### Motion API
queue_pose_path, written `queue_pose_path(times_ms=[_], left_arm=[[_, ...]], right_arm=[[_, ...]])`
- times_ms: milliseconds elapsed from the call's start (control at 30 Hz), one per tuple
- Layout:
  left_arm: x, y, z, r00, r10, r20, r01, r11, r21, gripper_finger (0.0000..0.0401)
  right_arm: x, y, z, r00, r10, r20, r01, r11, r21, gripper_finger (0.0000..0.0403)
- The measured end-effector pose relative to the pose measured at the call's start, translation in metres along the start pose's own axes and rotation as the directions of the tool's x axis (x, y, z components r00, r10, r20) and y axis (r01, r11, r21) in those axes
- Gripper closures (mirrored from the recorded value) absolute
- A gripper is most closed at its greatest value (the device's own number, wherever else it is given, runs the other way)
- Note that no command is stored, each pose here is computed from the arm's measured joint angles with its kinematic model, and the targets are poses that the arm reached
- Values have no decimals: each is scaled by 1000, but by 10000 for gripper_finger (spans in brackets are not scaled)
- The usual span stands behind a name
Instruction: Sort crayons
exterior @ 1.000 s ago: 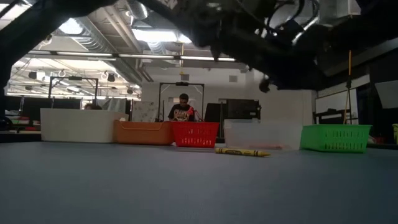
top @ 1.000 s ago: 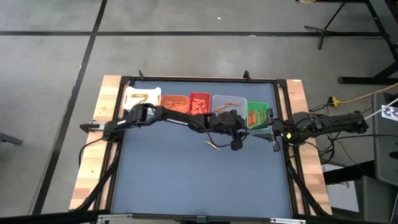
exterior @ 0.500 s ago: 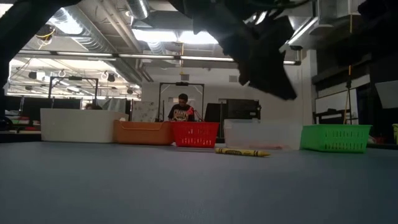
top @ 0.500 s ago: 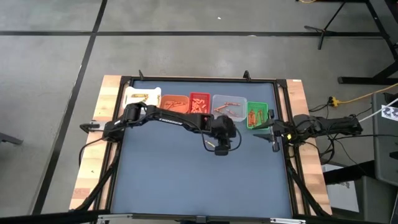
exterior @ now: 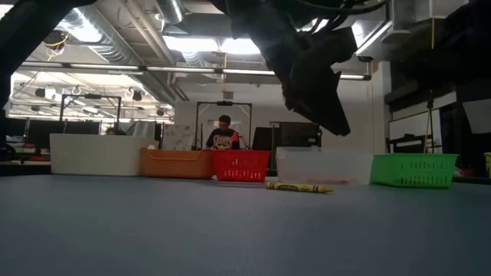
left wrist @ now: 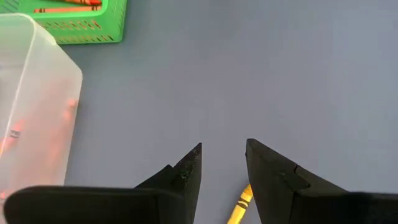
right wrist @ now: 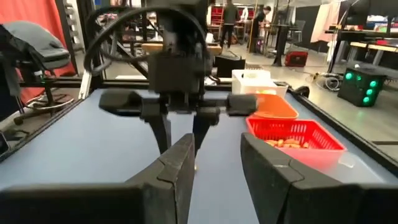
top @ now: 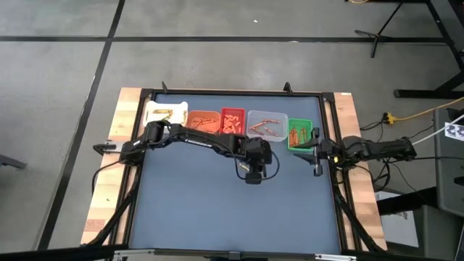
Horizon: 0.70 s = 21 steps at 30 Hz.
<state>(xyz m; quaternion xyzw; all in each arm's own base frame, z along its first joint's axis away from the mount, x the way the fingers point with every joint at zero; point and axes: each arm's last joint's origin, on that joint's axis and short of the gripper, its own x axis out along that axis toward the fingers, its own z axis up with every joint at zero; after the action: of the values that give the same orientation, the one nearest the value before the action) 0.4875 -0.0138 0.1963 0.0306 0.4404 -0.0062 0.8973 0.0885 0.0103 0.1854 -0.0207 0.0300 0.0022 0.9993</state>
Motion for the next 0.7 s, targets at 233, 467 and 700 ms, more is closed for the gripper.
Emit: queue_pose_path(times_ms=[233, 467, 700], left_arm=[[0, 0, -1, 1000, 0, -7, 0, 1000, 0, 292], [0, 0, -7, 997, -3, -75, 3, 1000, 3, 292], [-2, -1, -20, 977, -37, -210, 53, 996, 74, 292]], right_arm=[[7, 2, -13, 997, 10, 77, -11, 1000, 8, 272], [8, 3, -14, 995, 24, 95, -22, 1000, -16, 272], [8, 3, -14, 995, 24, 92, -23, 1000, -17, 272]])
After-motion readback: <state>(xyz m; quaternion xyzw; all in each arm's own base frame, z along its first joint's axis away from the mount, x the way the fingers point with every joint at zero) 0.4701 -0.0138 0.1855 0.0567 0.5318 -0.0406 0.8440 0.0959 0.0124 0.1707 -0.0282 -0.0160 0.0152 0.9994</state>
